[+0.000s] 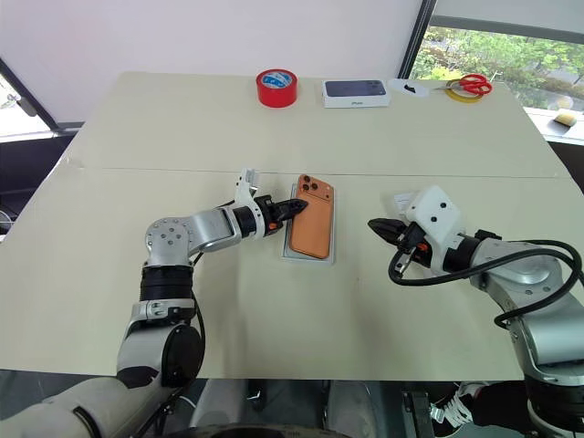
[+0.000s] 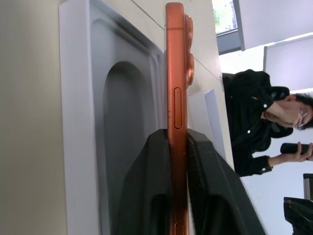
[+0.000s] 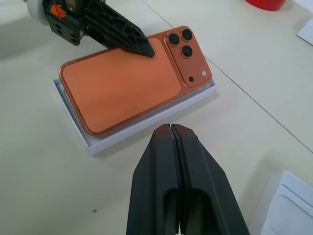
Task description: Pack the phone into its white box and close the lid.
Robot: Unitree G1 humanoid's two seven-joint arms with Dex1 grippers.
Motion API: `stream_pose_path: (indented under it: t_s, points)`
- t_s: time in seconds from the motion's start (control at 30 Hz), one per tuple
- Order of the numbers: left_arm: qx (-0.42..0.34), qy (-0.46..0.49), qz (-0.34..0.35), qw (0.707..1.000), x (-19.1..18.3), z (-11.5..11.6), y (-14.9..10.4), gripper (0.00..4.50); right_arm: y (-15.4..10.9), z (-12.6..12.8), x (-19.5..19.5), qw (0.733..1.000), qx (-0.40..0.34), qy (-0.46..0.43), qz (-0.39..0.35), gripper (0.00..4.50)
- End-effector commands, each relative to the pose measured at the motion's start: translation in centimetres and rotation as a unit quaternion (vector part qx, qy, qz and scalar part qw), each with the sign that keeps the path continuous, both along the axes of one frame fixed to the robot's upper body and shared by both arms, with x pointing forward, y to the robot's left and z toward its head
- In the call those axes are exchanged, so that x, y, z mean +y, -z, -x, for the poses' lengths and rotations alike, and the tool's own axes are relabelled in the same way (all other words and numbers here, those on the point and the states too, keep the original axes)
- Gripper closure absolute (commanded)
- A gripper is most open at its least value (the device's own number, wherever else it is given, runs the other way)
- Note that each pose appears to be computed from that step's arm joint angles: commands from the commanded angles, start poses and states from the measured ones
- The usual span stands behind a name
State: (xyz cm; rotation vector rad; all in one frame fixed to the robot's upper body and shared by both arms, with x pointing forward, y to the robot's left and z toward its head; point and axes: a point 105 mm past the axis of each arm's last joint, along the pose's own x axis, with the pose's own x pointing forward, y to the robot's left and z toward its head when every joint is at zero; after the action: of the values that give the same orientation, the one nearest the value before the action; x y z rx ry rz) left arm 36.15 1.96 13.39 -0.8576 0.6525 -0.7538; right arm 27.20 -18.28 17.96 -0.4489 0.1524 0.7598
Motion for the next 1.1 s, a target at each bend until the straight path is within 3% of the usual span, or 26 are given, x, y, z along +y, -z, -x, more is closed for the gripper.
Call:
stream_pose_path:
  t_s: [0.03, 0.17, 0.37, 0.53, 0.6, 0.67, 0.73, 0.87, 1.1]
  points:
    - [-0.030, 0.015, 0.011, 0.999, -0.3, 0.5, -1.4, 2.15, -0.8, 0.0, 0.2, 1.000, -0.020, -0.008, 0.007, 4.50]
    - [-0.036, 0.013, 0.004, 0.999, 0.6, 0.5, -1.6, 0.12, -0.6, -0.2, 0.3, 1.000, -0.017, -0.009, 0.010, 4.50]
    - [-0.106, 0.024, -0.062, 0.992, 3.0, 0.8, -3.3, 0.05, -0.3, -0.7, 0.9, 1.000, -0.016, -0.014, 0.011, 4.50]
    - [-0.167, 0.012, -0.106, 0.980, 5.1, 0.4, -4.7, 0.05, 1.4, -1.9, 0.6, 0.999, -0.002, 0.017, 0.046, 4.50]
    - [-0.203, -0.012, -0.144, 0.969, 6.4, -0.2, -5.0, 0.55, 2.1, -2.7, 0.5, 0.998, 0.007, 0.037, 0.054, 4.50]
    - [-0.239, -0.008, -0.217, 0.946, 7.1, -0.3, -4.0, 1.37, 2.7, -3.5, 0.5, 0.996, 0.017, 0.059, 0.061, 4.50]
    - [-0.265, 0.021, -0.288, 0.920, 7.1, 0.0, -2.2, 2.42, 3.4, -4.2, 0.6, 0.994, 0.026, 0.079, 0.067, 4.50]
    - [-0.280, 0.053, -0.320, 0.904, 6.0, 0.2, -0.2, 4.44, 4.7, -5.9, 1.1, 0.989, 0.036, 0.118, 0.086, 4.50]
    - [-0.289, 0.095, -0.341, 0.889, 3.2, 0.5, 1.7, 4.44, 5.7, -7.0, 3.9, 0.989, 0.046, 0.115, 0.083, 4.50]
